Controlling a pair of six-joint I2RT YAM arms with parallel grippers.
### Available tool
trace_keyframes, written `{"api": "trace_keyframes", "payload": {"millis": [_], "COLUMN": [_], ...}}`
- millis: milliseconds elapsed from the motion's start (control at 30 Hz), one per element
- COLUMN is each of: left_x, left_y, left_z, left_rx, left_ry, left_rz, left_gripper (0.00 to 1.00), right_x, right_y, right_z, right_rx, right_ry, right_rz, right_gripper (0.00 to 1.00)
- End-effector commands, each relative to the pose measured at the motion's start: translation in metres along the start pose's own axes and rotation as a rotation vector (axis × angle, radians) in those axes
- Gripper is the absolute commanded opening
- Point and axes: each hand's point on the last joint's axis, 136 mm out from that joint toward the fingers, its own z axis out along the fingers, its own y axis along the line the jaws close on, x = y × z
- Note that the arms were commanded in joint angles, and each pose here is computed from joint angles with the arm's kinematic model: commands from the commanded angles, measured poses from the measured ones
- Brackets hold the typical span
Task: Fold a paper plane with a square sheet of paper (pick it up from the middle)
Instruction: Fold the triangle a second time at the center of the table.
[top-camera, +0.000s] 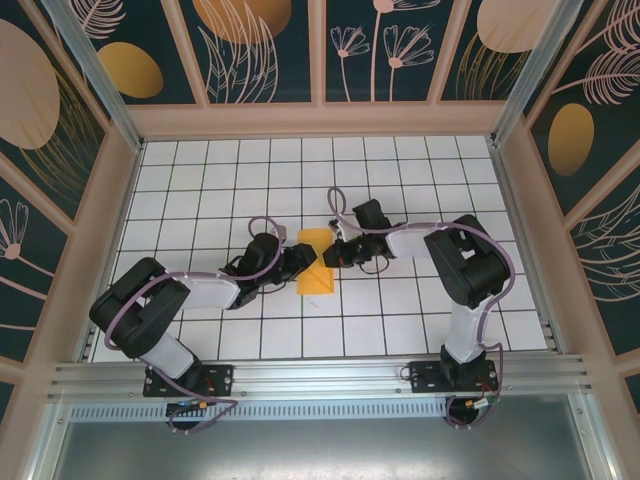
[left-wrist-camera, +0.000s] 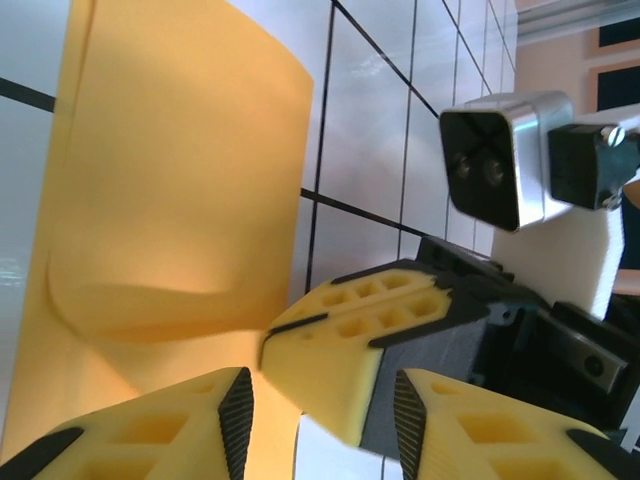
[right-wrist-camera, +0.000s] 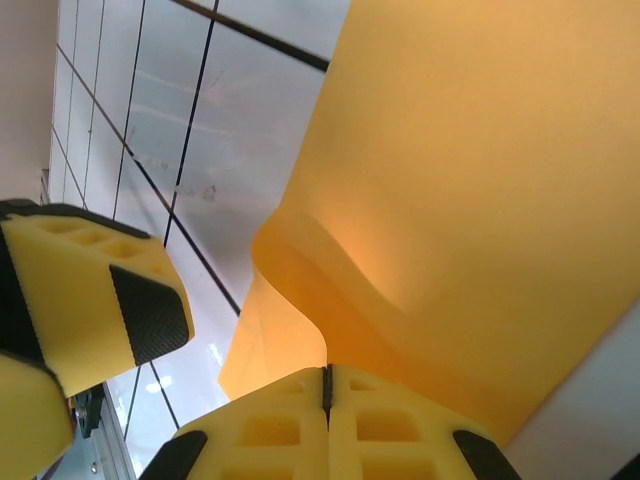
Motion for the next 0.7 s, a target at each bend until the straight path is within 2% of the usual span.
{"api": "trace_keyframes", "payload": {"millis": [0, 300, 467, 667], "left_x": [0.003, 0.008, 0.005, 0.004], "left_y": [0.008, 0.005, 0.002, 0.001], "left_z": [0.0, 0.013, 0.014, 0.012], "left_rx": [-0.043, -0.02, -0.015, -0.017], "left_ry": [0.007, 0.052, 0.04, 0.037], "left_rz": [0.02, 0.018, 0.017, 0.024], "left_gripper": [0.44, 0.43, 0.43, 0.43], "right_x": [-0.003, -0.012, -0.01, -0.01], "right_y": [-0.004, -0.007, -0.01, -0.025], "right_z": [0.001, 0.002, 0.005, 0.006], "right_rx": [-0.019, -0.021, -0.022, 0.05], "right_ry": [0.021, 0.021, 0.036, 0.03], "right_rz": [-0.017, -0.027, -0.028, -0.016], "right_gripper": [0.0, 0.0, 0.0, 0.0]}}
